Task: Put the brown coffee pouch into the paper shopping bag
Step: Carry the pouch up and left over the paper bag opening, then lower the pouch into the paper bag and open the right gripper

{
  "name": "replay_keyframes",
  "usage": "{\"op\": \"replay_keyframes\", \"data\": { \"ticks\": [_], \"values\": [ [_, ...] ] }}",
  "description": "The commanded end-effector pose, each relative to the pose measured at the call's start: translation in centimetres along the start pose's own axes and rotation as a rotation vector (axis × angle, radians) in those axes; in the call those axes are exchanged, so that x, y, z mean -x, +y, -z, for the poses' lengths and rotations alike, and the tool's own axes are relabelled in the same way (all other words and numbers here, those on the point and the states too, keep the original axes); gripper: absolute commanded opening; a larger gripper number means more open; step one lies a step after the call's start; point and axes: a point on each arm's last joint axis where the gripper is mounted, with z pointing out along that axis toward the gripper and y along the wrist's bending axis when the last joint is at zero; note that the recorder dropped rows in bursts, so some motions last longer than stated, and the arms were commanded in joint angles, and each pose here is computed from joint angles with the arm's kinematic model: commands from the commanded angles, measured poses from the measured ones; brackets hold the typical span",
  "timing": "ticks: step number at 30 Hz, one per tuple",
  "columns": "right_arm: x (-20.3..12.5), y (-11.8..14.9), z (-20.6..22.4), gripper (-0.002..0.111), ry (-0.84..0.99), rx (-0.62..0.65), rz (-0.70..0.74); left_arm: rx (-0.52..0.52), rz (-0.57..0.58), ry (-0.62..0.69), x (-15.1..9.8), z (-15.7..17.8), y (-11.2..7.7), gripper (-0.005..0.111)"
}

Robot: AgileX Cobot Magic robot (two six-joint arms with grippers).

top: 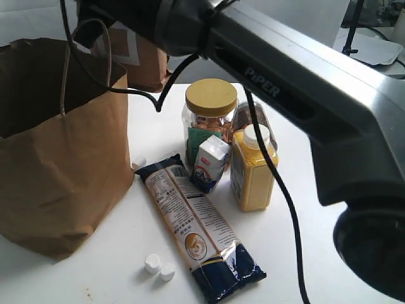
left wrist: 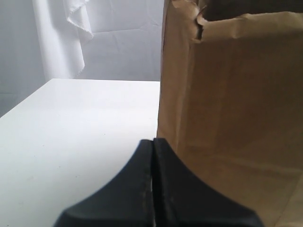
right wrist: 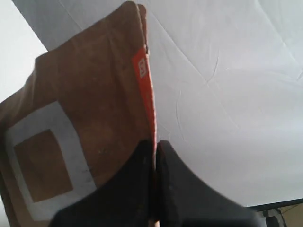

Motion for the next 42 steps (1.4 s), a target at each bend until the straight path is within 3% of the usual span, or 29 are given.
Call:
{"op": "replay_keyframes", "data": {
  "ticks": [1,20,27,31,42],
  "values": [
    [1.4,-1.2,2.7,0.0,-0.078,-0.103,0.023,0.004,-0.001,0.0,-0.1,0.0,0.0,0.0],
    [3.7,-3.4,9.6,0.0,-0.262,-0.097,-0.017,0.004,-0.001,0.0,-0.1,0.0,0.0,0.0],
    [4.6,-2.2,11.0,0.0,-0.331,-0.034,0.006,0.004,-0.001,0.0,-0.1,0.0,0.0,0.0],
    [5.0,-1.2,11.3,0.0,-0.37,0.069,-0.014,0.004,-0.001,0.0,-0.1,0.0,0.0,0.0],
    [4.6,-0.3,10.8,0.002,-0.331,0.219,-0.088,0.004,-0.001,0.0,-0.1,0.0,0.0,0.0]
  ]
}}
